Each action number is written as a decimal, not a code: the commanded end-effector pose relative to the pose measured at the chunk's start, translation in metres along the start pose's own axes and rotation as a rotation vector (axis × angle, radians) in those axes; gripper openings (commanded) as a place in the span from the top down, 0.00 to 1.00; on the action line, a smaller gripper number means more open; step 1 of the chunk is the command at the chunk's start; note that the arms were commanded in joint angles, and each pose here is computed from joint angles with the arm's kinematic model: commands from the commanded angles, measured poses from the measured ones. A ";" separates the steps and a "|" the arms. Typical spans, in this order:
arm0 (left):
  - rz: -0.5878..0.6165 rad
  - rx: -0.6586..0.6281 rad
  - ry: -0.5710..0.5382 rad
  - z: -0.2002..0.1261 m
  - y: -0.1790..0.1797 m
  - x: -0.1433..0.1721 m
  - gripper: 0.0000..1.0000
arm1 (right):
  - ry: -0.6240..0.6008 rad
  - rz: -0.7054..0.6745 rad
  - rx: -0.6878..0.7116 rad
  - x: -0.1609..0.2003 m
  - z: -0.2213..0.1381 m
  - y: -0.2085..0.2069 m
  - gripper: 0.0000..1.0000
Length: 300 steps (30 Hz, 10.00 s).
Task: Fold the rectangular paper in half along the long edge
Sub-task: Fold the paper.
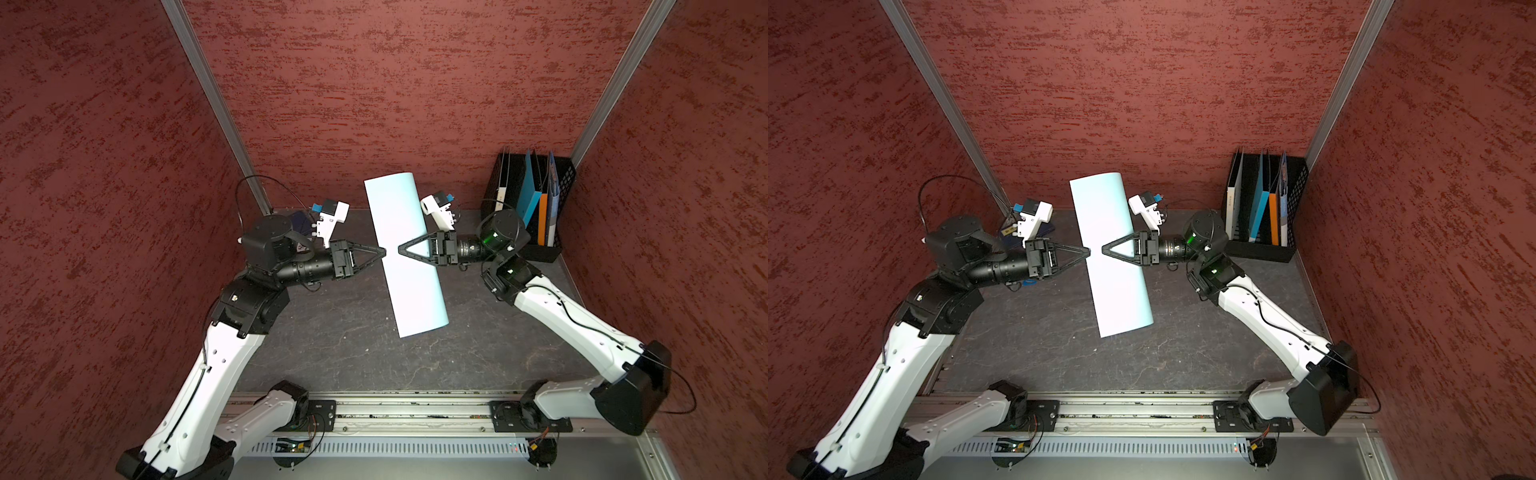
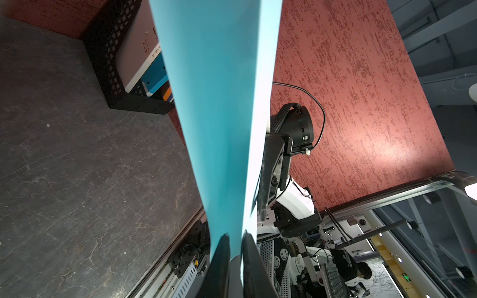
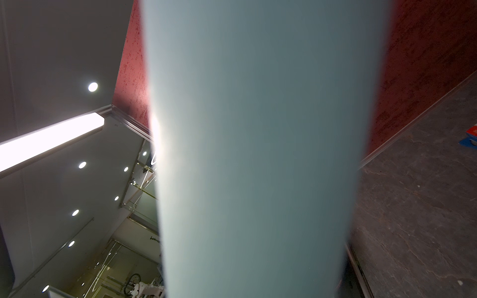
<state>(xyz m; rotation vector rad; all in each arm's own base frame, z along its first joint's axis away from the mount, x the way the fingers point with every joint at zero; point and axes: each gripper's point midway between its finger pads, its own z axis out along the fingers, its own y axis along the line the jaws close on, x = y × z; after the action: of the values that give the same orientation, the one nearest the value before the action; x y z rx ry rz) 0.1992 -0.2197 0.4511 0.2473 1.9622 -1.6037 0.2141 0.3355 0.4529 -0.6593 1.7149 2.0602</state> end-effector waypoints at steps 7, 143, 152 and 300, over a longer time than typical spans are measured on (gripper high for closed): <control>0.035 0.032 -0.010 -0.002 -0.010 -0.003 1.00 | -0.019 -0.051 -0.023 -0.007 -0.002 0.017 0.64; 0.056 0.058 -0.029 -0.002 -0.012 -0.015 1.00 | 0.054 -0.006 -0.049 0.008 0.007 0.011 0.66; 0.044 0.056 -0.021 -0.002 -0.011 -0.013 1.00 | 0.048 -0.016 -0.035 0.006 0.006 0.012 0.58; 0.186 0.215 0.162 0.014 -0.040 -0.004 1.00 | -0.036 -0.193 0.155 -0.004 -0.041 0.045 1.00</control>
<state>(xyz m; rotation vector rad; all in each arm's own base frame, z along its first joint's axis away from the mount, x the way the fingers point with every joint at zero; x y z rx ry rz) 0.1991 -0.2487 0.4720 0.6090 1.8698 -1.7238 0.2021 0.2958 0.4634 -0.6913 1.7773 1.8028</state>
